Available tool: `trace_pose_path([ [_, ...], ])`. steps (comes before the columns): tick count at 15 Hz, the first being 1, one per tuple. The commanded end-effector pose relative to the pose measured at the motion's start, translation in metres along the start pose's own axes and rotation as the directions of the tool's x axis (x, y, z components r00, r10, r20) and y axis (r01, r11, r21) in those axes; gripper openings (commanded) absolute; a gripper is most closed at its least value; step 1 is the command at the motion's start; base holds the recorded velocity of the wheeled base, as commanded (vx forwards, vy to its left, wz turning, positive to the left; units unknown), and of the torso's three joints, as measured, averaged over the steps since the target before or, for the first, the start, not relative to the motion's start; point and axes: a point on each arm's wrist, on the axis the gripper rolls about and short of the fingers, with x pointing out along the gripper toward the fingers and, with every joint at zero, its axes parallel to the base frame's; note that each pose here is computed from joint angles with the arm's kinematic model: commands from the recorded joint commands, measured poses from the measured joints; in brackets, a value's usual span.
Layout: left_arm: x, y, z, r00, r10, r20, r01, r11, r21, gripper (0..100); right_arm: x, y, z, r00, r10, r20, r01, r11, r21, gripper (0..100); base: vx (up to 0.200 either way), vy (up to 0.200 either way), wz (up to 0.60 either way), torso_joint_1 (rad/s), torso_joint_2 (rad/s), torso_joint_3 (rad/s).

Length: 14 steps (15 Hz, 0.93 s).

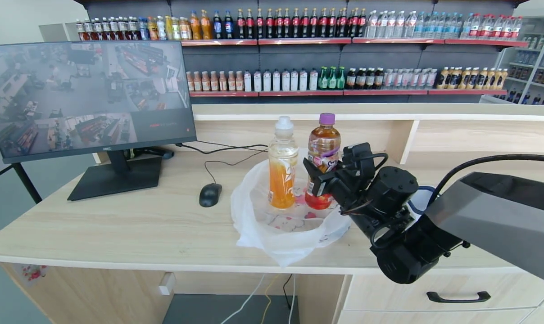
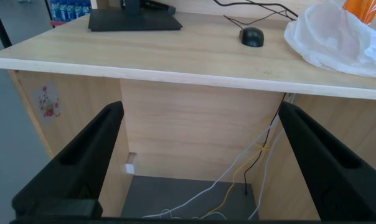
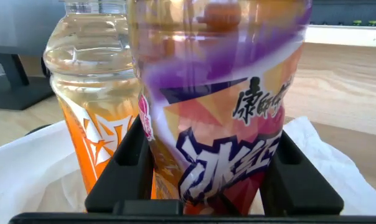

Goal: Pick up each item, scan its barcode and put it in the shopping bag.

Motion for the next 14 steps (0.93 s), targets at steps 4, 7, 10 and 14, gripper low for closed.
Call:
trace_pose_path([
  [4, 0.0, 0.0, 0.0, 1.0, 0.0, -0.001, 0.0, 1.0, 0.0, 100, 0.008, -0.004, -0.021, 1.0, -0.013, -0.02, 0.013, 1.0, -0.009, 0, 0.0, 0.0, 0.0, 0.0, 0.0, 0.0],
  [7, 0.0, 0.0, 0.0, 1.0, 0.0, -0.001, 0.0, 1.0, 0.0, 100, 0.01, -0.01, -0.028, 0.999, -0.025, -0.024, 0.024, 1.0, -0.012, 0, 0.0, 0.0, 0.0, 0.0, 0.0, 0.0],
  [10, 0.0, 0.0, 0.0, 1.0, 0.0, 0.001, 0.0, 1.0, 0.0, 100, 0.012, -0.015, -0.029, 0.999, -0.032, -0.021, 0.032, 0.999, -0.016, 0, 0.0, 0.0, 0.0, 0.0, 0.0, 0.0],
  [14, 0.0, 0.0, 0.0, 1.0, 0.0, 0.001, 0.0, 1.0, 0.0, 100, 0.008, -0.015, -0.035, 0.998, -0.031, -0.048, 0.031, 0.999, -0.014, 0, 0.0, 0.0, 0.0, 0.0, 0.0, 0.0],
])
